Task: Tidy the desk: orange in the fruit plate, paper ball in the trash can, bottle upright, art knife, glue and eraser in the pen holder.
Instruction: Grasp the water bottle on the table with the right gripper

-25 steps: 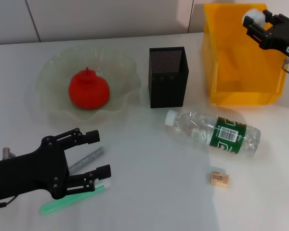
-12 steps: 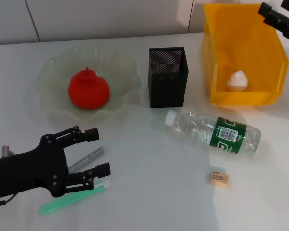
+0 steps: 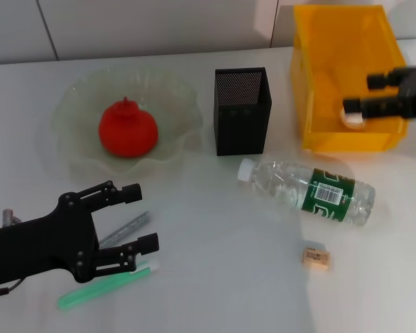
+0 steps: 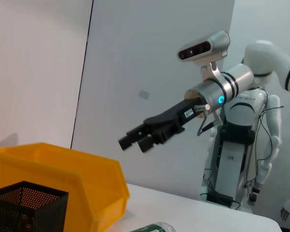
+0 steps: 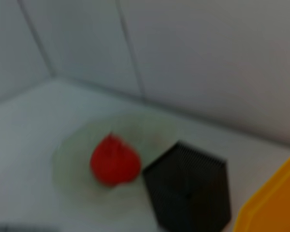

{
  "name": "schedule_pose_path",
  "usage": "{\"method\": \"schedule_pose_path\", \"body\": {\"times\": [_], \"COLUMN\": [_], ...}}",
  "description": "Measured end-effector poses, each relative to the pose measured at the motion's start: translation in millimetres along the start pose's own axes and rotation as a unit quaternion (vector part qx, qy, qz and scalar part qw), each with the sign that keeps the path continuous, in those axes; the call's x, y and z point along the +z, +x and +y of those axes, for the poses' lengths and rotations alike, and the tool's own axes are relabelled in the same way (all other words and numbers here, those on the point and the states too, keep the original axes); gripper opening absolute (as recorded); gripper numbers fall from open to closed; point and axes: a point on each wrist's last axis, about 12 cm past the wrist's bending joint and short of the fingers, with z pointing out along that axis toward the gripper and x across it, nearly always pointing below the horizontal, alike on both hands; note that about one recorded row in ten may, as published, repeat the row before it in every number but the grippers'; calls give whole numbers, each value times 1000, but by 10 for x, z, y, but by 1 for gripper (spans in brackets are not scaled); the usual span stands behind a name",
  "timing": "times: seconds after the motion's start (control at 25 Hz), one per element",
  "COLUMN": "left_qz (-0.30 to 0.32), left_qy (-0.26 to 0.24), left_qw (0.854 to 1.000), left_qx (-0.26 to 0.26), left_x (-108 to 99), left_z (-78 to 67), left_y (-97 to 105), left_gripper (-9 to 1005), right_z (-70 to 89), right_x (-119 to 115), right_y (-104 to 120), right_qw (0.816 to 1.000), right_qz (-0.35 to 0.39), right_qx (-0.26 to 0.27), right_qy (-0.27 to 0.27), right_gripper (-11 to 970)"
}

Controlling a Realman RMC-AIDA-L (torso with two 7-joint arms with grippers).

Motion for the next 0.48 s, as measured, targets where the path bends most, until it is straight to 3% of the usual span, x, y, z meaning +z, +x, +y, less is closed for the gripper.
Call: {"method": "schedule_pose_path", "body": {"times": [0.08, 0.24, 0.32, 0.48], "left_qz": [0, -1, -3, -4], "left_qy": [0, -1, -3, -2], "left_qw": [1000, 1000, 1000, 1000], "left_qx": [0, 0, 0, -2], "left_x": [1, 1, -4, -7], "left_z": [0, 0, -2, -8], "left_y": [1, 1, 1, 1], "left_gripper": [825, 825, 825, 824], "right_z": [105, 173, 317, 472], "right_x": [18, 78, 289, 554], "right_y": [-150, -298, -416, -437], "right_qw": [995, 985, 966, 945], "right_qz": [90, 165, 245, 298], "right_qx": [-26, -45, -89, -135], "right_qy": [-17, -12, -8, -13], "right_gripper": [783, 783, 783, 783]}}
